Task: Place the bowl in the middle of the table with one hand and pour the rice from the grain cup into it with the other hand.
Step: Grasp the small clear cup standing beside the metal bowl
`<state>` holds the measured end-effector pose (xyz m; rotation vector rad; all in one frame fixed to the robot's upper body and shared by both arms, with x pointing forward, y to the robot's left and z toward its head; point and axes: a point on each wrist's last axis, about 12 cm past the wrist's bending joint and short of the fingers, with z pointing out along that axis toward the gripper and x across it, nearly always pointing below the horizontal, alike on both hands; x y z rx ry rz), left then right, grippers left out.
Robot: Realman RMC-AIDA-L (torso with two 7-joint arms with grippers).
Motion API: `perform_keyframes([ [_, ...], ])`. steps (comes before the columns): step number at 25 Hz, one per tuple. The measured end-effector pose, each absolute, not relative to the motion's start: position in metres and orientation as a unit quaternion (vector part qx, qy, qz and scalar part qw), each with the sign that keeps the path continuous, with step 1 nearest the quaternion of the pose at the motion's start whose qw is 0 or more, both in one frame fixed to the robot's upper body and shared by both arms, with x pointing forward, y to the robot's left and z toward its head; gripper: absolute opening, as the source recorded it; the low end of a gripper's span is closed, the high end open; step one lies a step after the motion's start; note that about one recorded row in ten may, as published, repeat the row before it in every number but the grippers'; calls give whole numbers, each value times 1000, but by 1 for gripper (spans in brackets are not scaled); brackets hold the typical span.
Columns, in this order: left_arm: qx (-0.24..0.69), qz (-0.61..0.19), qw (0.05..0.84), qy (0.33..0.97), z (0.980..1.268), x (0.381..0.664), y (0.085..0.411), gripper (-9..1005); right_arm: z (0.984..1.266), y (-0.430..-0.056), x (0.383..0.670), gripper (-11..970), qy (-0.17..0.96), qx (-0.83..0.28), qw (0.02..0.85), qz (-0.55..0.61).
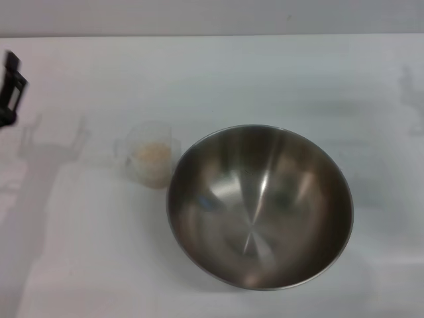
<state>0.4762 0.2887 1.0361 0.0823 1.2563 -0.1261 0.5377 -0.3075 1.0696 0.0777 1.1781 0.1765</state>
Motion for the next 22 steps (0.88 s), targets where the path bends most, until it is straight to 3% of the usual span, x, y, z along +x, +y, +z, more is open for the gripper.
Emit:
perform_keyframes([
  [13, 123, -119, 755, 633, 1009, 435, 271, 833, 1069, -305, 543, 435, 566, 8, 821, 80],
  [22, 152, -134, 712, 672, 995, 430, 261, 833, 1072, -298, 551, 435, 569, -16, 820, 67],
])
